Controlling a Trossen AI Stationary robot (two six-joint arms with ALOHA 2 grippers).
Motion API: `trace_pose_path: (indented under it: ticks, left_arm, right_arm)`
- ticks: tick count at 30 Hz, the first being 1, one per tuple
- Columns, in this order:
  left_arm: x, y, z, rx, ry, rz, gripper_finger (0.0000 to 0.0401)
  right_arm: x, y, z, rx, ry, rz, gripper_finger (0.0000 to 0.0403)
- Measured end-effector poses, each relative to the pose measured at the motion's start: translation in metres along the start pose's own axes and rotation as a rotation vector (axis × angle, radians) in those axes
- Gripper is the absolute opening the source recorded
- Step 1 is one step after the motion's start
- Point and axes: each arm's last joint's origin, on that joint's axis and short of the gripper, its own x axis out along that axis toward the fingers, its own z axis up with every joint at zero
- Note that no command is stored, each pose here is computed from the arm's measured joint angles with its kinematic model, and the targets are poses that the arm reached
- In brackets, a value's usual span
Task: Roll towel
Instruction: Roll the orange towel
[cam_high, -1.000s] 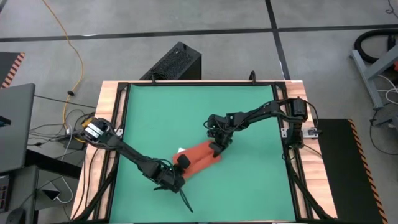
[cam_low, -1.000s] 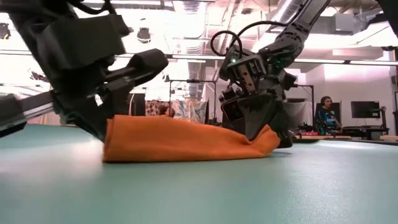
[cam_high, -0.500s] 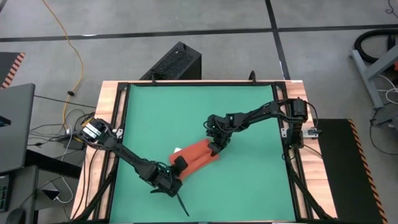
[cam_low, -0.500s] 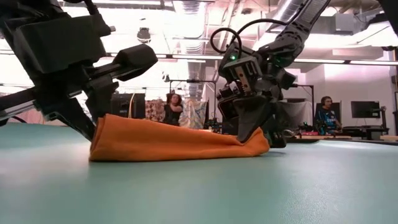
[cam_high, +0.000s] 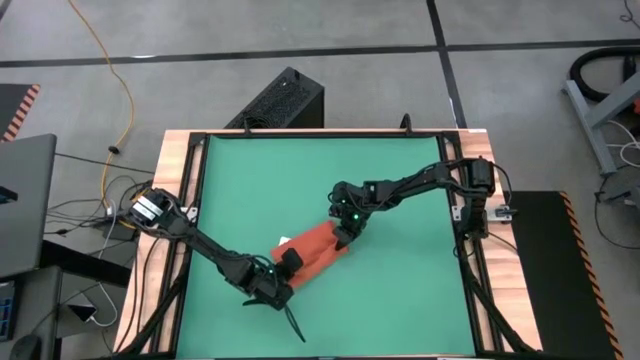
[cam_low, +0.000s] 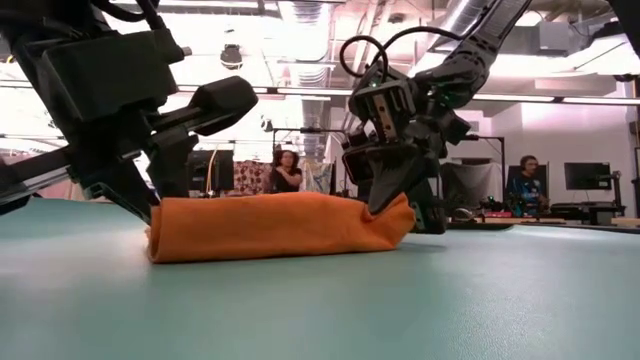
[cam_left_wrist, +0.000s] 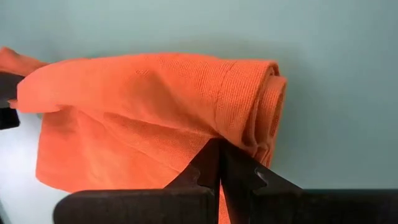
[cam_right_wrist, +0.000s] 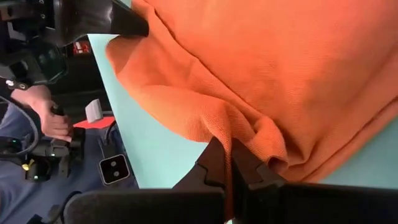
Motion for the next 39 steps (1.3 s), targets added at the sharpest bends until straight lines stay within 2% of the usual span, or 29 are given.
trace_pose_path:
  ticks: [8,13,19,21,23,28,31,35,37,39]
  left_arm:
    - [0.0,0.001,0.0,0.012,-0.009,-0.01,0.0]
    - [0.0,0.001,0.0,0.029,-0.005,-0.003,0.0]
    - [-0.005,-0.002,0.002,0.169,0.103,0.165,0.0]
    - [-0.01,0.0,0.008,0.162,0.117,0.231,0.0]
    - [-0.019,0.003,0.011,0.117,0.094,0.247,0.0]
    - [-0.048,0.009,0.014,-0.037,-0.056,0.142,0.0]
    - [-0.072,0.016,0.011,-0.181,-0.112,0.151,0.0]
    - [-0.099,0.023,0.014,-0.362,-0.253,0.163,0.0]
    - [-0.104,0.023,0.019,-0.397,-0.317,0.163,0.0]
    - [-0.101,0.021,0.019,-0.387,-0.305,0.15,0.0]
  right_arm:
    - [-0.006,-0.01,0.004,0.037,-0.065,-0.1,0.001]
    - [-0.006,-0.01,0.004,0.038,-0.075,-0.114,0.001]
    - [-0.001,-0.007,0.0,0.035,-0.068,-0.124,0.001]
    - [-0.001,-0.007,0.0,0.033,-0.068,-0.125,0.001]
    - [-0.001,-0.007,0.0,0.033,-0.071,-0.13,0.001]
    - [-0.001,-0.007,0.001,0.026,-0.083,-0.132,0.001]
    - [-0.001,-0.007,0.001,0.013,-0.08,-0.134,0.001]
    - [-0.001,-0.007,0.001,0.0,-0.082,-0.135,0.001]
    - [-0.001,-0.007,0.001,-0.003,-0.083,-0.134,0.001]
    - [-0.001,-0.007,0.001,-0.004,-0.083,-0.135,0.001]
